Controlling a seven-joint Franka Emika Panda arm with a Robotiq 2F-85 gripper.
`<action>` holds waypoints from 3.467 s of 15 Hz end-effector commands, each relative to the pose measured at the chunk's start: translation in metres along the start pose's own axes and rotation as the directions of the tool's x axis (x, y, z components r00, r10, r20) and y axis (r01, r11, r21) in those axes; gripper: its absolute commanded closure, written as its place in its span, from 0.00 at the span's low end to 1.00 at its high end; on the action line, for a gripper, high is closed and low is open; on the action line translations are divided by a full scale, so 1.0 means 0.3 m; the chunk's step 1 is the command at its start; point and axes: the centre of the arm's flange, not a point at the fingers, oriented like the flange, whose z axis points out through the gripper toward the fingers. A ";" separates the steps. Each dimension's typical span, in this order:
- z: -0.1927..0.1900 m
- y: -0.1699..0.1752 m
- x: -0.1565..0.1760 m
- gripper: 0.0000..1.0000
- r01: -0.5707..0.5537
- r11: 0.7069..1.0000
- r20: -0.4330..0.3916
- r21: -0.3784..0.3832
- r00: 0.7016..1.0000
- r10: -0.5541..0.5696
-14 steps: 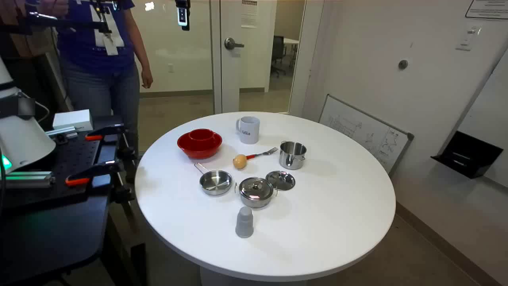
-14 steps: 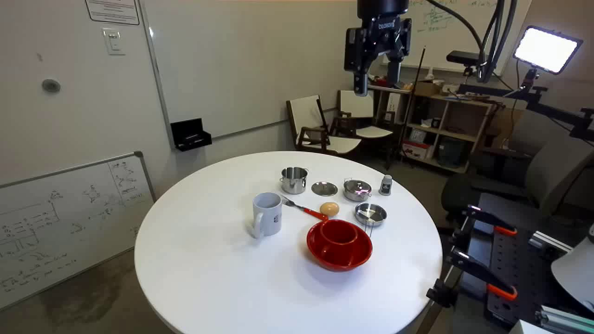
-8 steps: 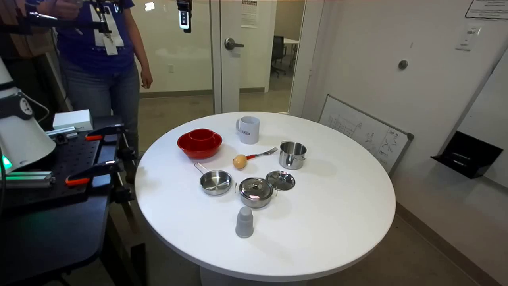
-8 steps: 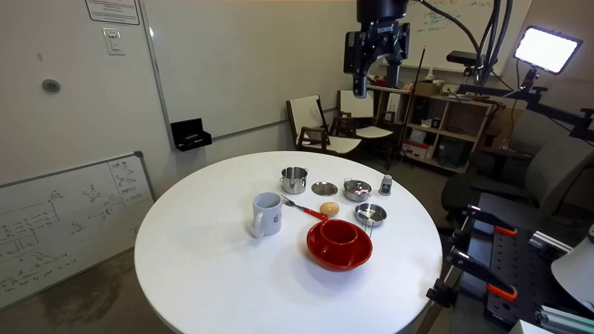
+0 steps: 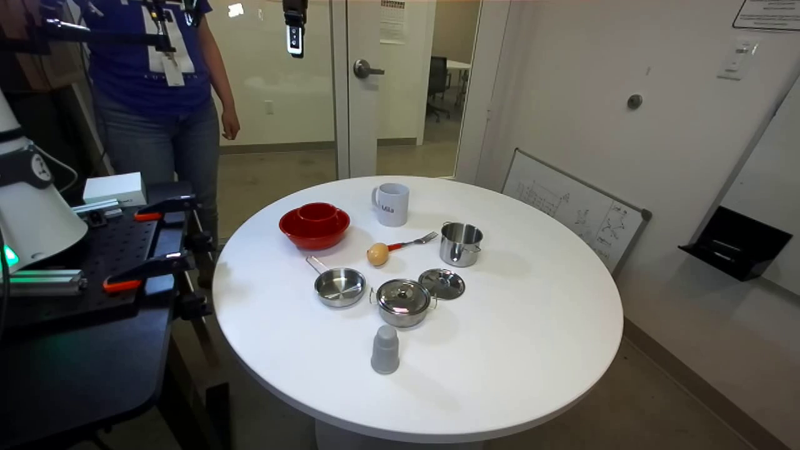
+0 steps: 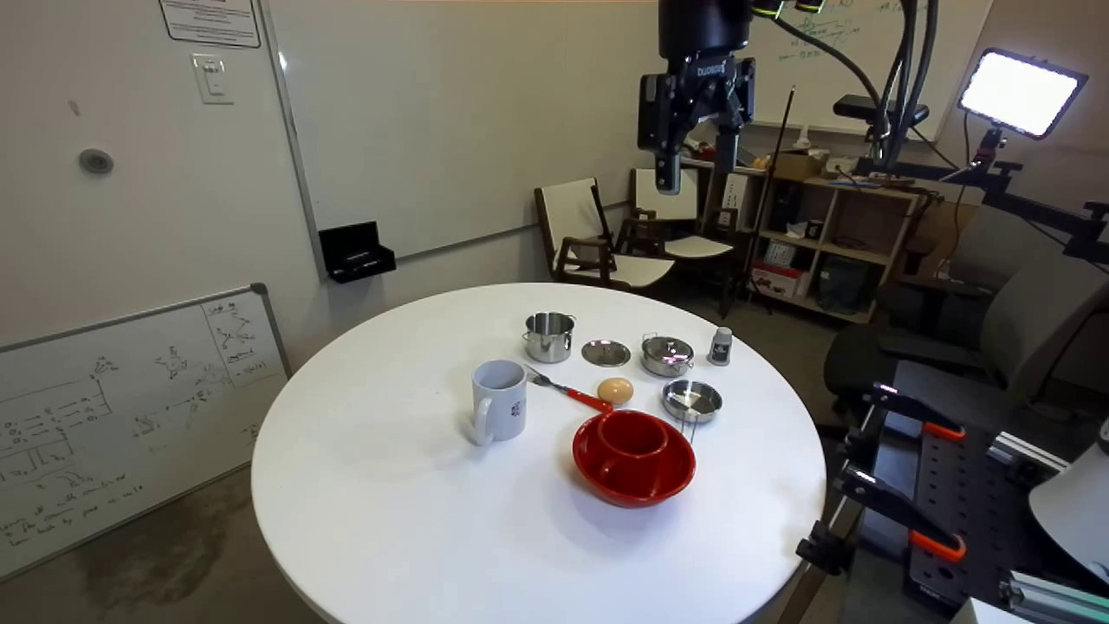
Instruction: Put the lid on the table on top of the silver pot next to the white mug
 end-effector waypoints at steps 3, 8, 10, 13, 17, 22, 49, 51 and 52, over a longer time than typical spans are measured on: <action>0.198 -0.012 0.148 0.00 -0.092 0.995 0.002 0.048 0.996 0.092; 0.402 0.031 0.261 0.00 -0.133 0.989 -0.080 0.064 0.987 0.138; 0.479 0.072 0.306 0.00 -0.109 0.990 -0.092 0.091 0.989 0.118; 0.580 0.139 0.375 0.00 -0.135 0.986 -0.092 0.094 0.985 0.144; 0.615 0.185 0.360 0.00 -0.174 0.981 -0.069 0.089 0.981 0.180; 0.644 0.191 0.392 0.00 -0.180 0.980 -0.066 0.084 0.980 0.186; 1.219 0.444 0.910 0.00 -0.233 0.967 0.020 0.098 0.972 0.233; 1.241 0.463 0.926 0.00 -0.249 0.962 0.024 0.113 0.969 0.247; 1.251 0.469 0.933 0.00 -0.256 0.960 0.025 0.117 0.967 0.255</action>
